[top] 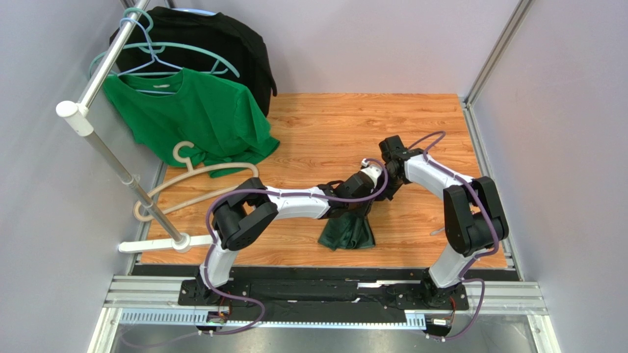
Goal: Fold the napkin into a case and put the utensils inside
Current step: Fold the 2/3-rectangle-folded napkin at the center of the board.
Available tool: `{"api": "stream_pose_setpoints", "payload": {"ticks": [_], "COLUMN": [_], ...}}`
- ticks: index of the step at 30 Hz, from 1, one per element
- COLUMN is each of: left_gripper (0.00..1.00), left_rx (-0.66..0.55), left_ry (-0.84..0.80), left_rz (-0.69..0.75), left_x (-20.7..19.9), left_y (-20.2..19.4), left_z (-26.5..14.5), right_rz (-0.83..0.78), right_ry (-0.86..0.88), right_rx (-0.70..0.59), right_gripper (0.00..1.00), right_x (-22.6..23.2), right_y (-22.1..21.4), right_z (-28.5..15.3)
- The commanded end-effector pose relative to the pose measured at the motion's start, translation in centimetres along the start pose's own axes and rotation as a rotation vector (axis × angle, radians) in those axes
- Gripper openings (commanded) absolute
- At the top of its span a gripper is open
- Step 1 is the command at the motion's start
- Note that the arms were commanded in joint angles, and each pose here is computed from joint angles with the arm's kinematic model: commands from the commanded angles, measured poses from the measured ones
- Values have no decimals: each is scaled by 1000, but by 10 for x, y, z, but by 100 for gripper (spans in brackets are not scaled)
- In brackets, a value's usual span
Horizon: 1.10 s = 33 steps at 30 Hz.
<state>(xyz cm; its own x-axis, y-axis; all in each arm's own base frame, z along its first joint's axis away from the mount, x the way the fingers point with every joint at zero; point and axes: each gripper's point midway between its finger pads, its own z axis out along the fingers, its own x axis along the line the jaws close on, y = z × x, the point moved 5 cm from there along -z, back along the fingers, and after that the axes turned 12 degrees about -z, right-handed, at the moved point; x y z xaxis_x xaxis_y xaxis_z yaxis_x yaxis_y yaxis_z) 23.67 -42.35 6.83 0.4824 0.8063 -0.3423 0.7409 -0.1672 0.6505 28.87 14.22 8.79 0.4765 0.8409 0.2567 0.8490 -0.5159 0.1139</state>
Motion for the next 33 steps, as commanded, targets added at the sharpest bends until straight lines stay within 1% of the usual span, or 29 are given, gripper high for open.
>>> {"api": "stream_pose_setpoints", "payload": {"ticks": [1,2,3,4,5,6,7,9,10,11,12,13,15,18,21,25,28,33], "left_gripper": [35,31,29,25,24,21,16,14,12,11,10,9,8,8,12,30,38,39], "left_rx": [31,35,49,50,59,92,84,113,114,104,130,116,134,130,143,131,130,150], "left_ry": [-66,-70,-96,-109,-131,-175,-204,-245,-266,-291,-330,-375,-422,-429,-413,-414,-371,-319], "left_rz": [-25,-35,-43,-58,-83,-97,-118,-144,-148,-159,-167,-173,-202,-193,-190,-197,-178,-171], "left_x": [-17,-16,-20,-19,-21,-24,-24,-25,-26,-27,-28,-32,-30,-28,-23,-21,-16,-11], "left_y": [6,7,7,10,11,7,12,7,8,12,8,12,10,8,3,0,0,-3], "left_z": [-16,-16,-18,-18,-19,-21,-20,-20,-20,-19,-21,-21,-22,-20,-19,-22,-23,-24], "right_rz": [-150,-173,-235,-260,-288,-343,-360,-403,-438,-459,-472,-507,-538,-564,-566,-568,-574,-579], "right_ry": [-4,-7,-7,-9,-12,-13,-46,-66,-74,-95,-115,-116,-158,-202,-225,-255,-274,-288], "right_rx": [-106,-114,-119,-120,-116,-120,-130,-133,-141,-124,-127,-132,-97,-65,-52,-51,-37,-12], "right_gripper": [11,11,11,13,13,13,12,11,9,8,6,4,1,0,0,0,0,0], "right_x": [3,2,0,-1,-2,-1,-5,-8,-6,-9,-11,-9,-13,-15,-16,-15,-14,-12], "right_y": [21,21,21,22,22,25,29,30,35,33,36,39,41,43,44,48,51,53], "right_z": [-13,-13,-14,-13,-12,-14,-13,-14,-17,-16,-17,-19,-14,-10,-5,-3,-1,1]}}
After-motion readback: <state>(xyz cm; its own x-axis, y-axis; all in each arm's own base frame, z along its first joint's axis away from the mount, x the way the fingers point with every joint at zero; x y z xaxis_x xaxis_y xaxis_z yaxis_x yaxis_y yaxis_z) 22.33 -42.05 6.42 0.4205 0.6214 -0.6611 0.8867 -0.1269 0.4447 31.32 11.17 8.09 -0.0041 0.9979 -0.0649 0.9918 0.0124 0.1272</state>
